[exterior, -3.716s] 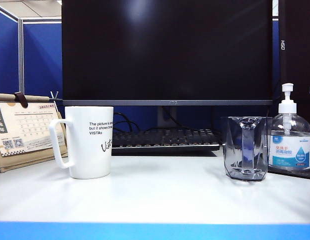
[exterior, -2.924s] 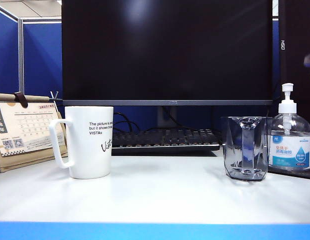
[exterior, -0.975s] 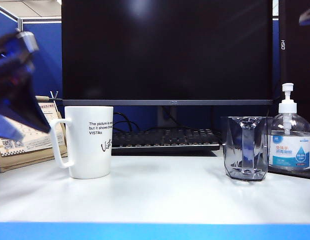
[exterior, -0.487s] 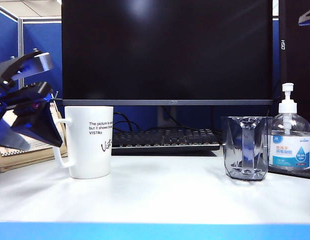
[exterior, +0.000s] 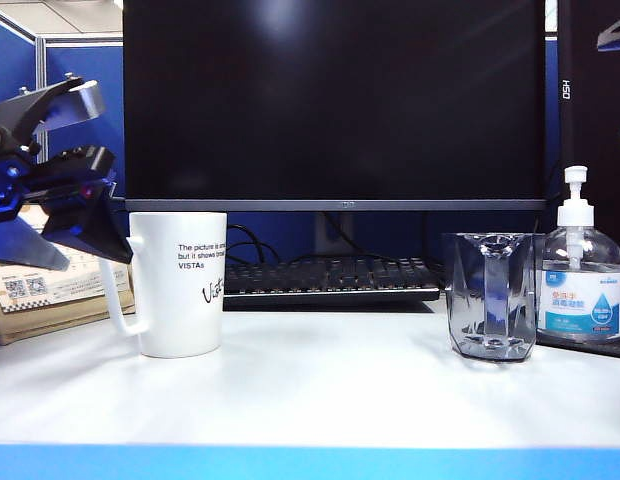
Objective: Swap the positions of the transparent plastic cup and the white ceramic cup.
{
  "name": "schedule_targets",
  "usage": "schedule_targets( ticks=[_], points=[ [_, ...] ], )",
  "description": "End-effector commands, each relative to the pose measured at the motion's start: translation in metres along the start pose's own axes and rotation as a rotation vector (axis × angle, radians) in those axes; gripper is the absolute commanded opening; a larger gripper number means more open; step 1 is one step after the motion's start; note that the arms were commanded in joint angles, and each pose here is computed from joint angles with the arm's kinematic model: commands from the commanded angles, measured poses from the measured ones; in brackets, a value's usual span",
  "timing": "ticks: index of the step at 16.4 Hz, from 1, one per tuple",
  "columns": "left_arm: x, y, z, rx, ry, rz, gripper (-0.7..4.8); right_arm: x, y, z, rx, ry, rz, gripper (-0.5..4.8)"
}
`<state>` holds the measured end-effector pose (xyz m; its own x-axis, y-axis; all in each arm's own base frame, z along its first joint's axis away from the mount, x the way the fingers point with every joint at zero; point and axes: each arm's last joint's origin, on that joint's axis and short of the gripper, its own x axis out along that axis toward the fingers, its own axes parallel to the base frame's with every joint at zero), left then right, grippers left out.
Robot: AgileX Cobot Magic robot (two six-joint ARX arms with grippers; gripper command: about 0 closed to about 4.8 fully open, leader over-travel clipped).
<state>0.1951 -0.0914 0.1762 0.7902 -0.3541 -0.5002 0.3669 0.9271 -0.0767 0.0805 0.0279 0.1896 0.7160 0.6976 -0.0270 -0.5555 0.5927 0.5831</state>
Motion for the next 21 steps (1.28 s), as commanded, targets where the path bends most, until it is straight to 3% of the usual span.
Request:
schedule_targets(
  ticks=[1,9,14,21],
  points=[
    [0.000,0.000,0.006,0.023,-0.049,0.004,3.50,-0.001,0.003,0.003,-0.014,-0.014,0.012,3.42],
    [0.027,0.003,-0.006,0.041,-0.019,0.094,3.50,-0.001,0.003,0.003,-0.014,-0.012,0.015,3.41],
    [0.029,0.002,0.004,0.040,-0.128,0.090,3.40,-0.001,0.003,0.003,-0.014,-0.013,0.013,3.37],
    [0.060,0.002,0.005,0.060,-0.082,0.098,3.40,0.000,-0.001,-0.002,0.001,0.017,-0.010,3.25]
  ],
)
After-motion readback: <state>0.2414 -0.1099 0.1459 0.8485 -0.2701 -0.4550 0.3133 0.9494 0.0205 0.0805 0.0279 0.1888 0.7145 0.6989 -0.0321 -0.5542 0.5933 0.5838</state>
